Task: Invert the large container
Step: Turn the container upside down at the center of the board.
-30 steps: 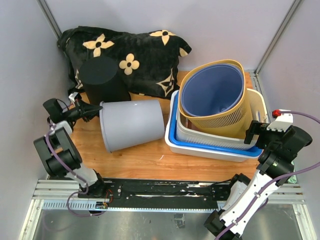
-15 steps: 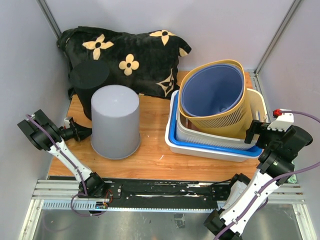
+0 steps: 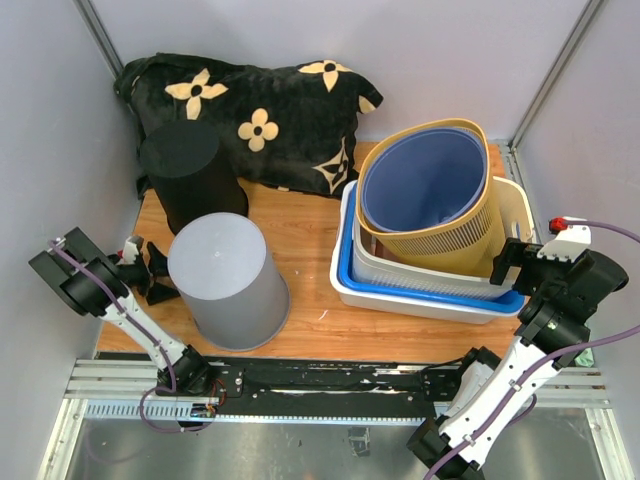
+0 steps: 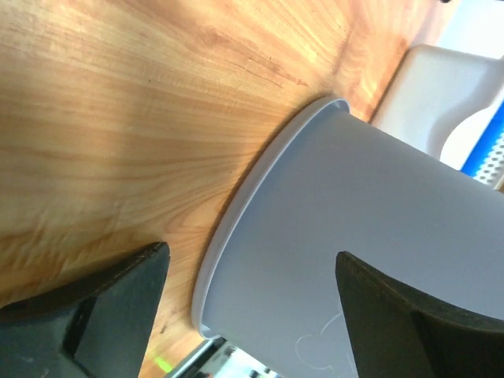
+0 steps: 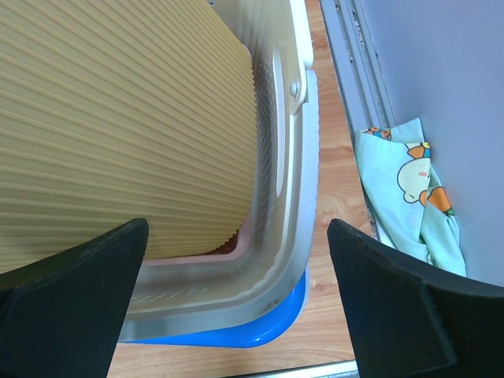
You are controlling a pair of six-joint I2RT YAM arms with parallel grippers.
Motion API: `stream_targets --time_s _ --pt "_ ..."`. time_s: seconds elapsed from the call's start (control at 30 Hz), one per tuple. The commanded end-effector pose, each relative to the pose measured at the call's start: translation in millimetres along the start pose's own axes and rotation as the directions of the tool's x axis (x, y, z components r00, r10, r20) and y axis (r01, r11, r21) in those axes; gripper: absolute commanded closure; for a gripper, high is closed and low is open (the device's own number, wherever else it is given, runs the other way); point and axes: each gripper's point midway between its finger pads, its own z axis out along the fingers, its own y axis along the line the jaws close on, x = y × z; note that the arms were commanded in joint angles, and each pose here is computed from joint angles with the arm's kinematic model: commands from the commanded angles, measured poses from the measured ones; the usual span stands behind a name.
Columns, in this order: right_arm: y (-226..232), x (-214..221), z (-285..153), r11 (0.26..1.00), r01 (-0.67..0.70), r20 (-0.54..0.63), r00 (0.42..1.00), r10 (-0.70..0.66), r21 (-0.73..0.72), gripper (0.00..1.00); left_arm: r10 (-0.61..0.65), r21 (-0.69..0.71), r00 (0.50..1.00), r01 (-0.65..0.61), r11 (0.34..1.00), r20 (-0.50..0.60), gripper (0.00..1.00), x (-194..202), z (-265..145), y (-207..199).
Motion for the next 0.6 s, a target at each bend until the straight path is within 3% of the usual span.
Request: stream_targets --time_s 0.0,0.1,0.3,0.43,0.57 --pt "1 -5 2 1.000 -0.006 0.024 1.000 0.006 -0.018 0.00 0.413 -0.074 0.909 -0.409 0.910 0.051 0.06 -13 -20 -1" --pt "2 -5 3 1.000 -0.008 0.021 1.000 0.009 -0.025 0.00 0.534 -0.235 0.842 -0.505 0.831 0.081 0.05 -30 -40 -11" --pt "5 -7 3 0.999 -0.008 0.025 1.000 0.009 -0.043 0.00 0.746 -0.602 0.662 -0.568 0.561 0.071 0.06 -66 -101 -52" --pt "22 -12 2 0.989 0.021 0.039 0.999 -0.016 -0.148 0.01 0.845 -0.814 0.523 -0.439 0.380 0.112 0.06 -79 -172 -107" --pt "76 -26 -17 0.879 0.130 0.118 0.989 -0.085 -0.458 0.00 0.914 -0.920 0.372 -0.278 0.276 0.162 0.05 -70 -240 -182"
